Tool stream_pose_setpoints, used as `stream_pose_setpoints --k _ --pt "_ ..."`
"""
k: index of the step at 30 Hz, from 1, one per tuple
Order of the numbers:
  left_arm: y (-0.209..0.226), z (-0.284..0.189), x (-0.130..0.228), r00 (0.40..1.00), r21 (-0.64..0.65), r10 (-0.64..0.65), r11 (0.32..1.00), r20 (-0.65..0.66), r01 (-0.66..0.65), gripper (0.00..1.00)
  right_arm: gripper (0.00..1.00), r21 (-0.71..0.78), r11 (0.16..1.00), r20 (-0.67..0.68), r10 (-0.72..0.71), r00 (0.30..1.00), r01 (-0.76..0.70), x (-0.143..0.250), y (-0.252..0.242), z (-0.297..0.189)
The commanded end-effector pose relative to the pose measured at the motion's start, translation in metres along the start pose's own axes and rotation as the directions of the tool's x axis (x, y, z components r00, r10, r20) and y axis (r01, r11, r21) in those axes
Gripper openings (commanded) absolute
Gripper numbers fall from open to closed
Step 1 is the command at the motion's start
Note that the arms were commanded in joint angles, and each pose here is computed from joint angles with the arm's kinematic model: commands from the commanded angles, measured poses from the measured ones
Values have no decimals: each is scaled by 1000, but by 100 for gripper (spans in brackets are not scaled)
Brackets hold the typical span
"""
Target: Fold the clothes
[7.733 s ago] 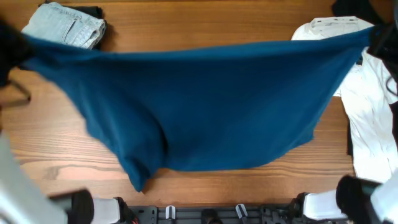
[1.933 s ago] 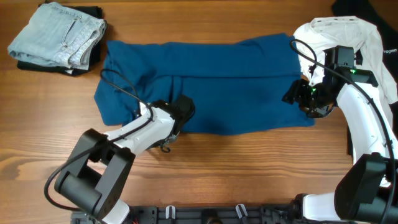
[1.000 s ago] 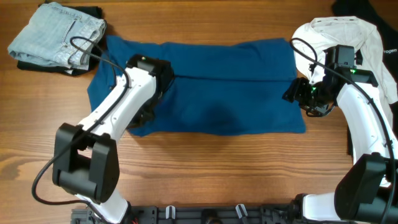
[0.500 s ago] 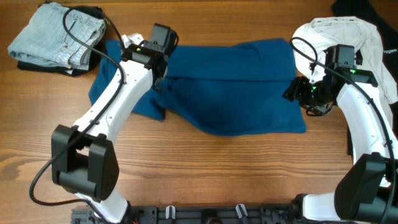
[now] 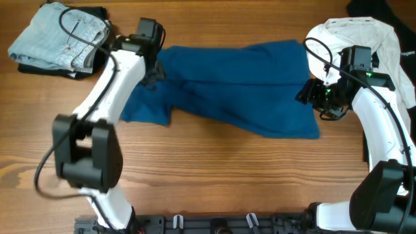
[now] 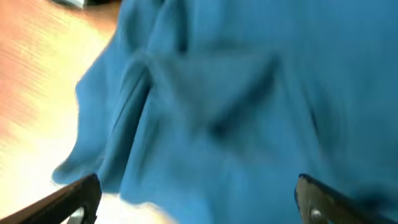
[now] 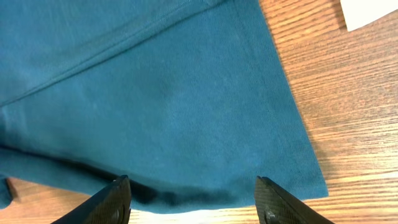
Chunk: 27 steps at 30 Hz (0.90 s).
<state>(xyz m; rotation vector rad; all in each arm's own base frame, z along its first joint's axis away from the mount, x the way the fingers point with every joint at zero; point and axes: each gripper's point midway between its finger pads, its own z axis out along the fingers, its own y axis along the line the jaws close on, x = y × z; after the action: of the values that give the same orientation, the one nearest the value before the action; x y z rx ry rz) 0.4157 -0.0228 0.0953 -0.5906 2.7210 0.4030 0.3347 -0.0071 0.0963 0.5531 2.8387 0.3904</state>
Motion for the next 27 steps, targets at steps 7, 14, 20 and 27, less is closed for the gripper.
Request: stream_pose_setpoints --k 7,14,20,27 --pt "13 10 122 931 129 87 991 -353 -44 86 64 -23 1000 23 -11 1000 12 -5 6 -2" --pt "-11 51 124 948 272 255 942 -190 -199 84 64 -24 1000 27 -12 1000 13 -6 6 -2" --pt "-14 59 120 939 276 316 922 -138 -270 34 64 -24 1000 27 -11 1000 12 -6 6 -2" --pt "17 -34 104 966 265 165 958 -201 -109 4 63 133 990 -40 41 998 -35 14 -23 -2"
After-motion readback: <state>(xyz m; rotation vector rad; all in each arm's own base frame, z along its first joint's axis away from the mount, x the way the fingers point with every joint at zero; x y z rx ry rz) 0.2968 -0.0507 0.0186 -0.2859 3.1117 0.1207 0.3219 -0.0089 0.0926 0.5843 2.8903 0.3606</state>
